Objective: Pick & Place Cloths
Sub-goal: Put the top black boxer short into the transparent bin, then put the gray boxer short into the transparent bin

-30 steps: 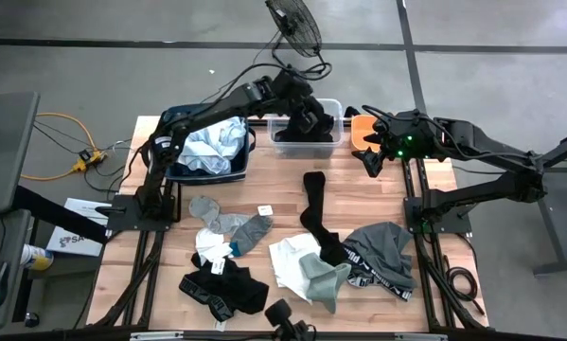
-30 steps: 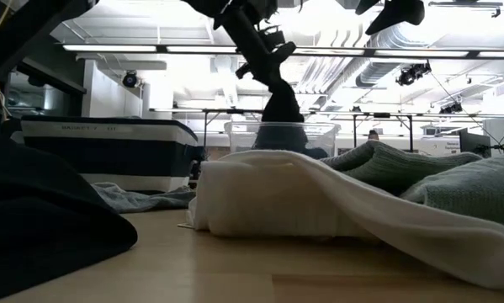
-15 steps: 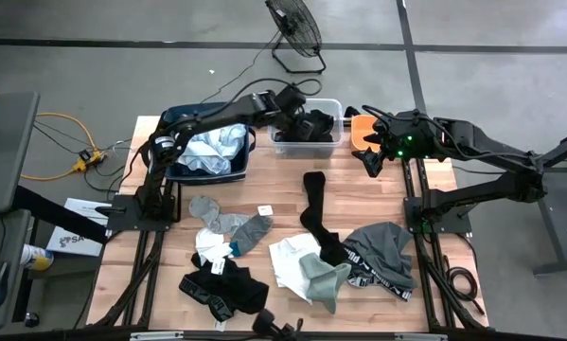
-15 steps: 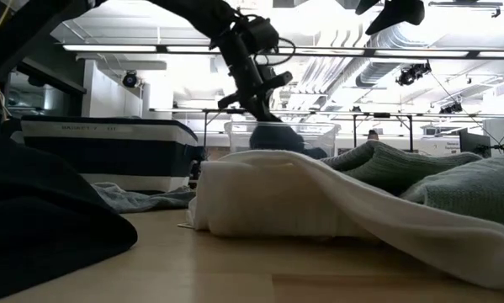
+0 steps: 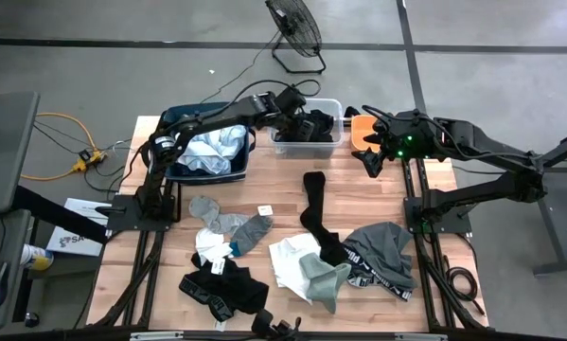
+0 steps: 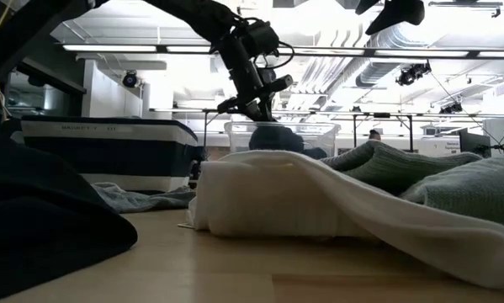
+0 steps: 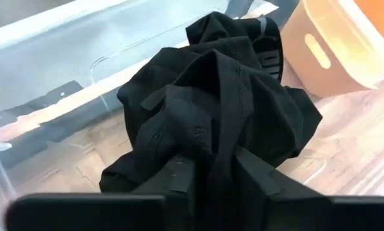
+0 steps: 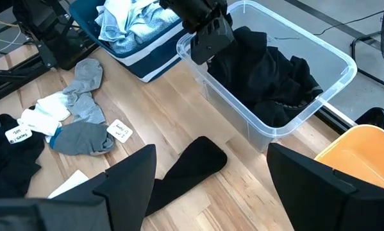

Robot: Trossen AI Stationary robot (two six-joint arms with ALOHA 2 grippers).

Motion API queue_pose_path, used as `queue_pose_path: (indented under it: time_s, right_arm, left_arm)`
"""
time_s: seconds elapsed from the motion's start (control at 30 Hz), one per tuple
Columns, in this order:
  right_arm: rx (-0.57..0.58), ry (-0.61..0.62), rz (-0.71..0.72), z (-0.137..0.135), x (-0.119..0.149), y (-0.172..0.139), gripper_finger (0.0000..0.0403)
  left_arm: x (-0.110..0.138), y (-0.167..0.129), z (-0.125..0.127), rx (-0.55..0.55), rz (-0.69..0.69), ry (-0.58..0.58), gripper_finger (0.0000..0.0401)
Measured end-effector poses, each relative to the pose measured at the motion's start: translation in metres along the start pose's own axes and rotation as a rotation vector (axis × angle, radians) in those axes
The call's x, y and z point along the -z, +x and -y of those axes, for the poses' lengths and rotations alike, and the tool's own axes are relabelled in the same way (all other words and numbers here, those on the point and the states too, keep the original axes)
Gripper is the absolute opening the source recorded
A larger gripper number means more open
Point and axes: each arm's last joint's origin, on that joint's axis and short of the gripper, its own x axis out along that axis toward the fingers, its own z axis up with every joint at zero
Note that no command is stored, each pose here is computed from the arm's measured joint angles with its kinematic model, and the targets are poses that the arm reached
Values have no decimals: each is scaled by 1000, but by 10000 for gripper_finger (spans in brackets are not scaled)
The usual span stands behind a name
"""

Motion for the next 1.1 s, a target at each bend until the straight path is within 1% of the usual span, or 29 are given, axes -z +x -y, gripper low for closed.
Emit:
queue_pose_path:
  time_s: [0.2,0.27,0.33,0.57,0.73,0.83,0.9,0.97,1.1]
  right_arm:
    - [5,-4,-20,1,2,0,290]
    - [11,-8,-35,1,3,0,290]
    - [22,-13,-59,2,6,0,290]
    - [40,-8,-177,7,16,-2,290]
    - [24,22,-296,9,25,-4,290]
    - [32,42,-350,9,31,-6,290]
    - [41,53,-383,8,35,-8,290]
    - [48,76,-415,5,39,-10,290]
    - [53,148,-467,-4,52,-7,290]
  left_arm:
    - [-11,-11,4,21,34,1,174]
    - [-14,-16,5,25,34,1,197]
    - [-16,-21,5,18,23,-1,212]
    - [-24,-46,5,-8,-23,-10,220]
    - [-22,-65,12,-23,-74,22,220]
    - [-15,-76,19,-35,-124,73,220]
    - [-8,-82,25,-61,-143,105,220]
    - [2,-85,33,-90,-165,145,220]
    - [23,-97,51,-106,-207,256,220]
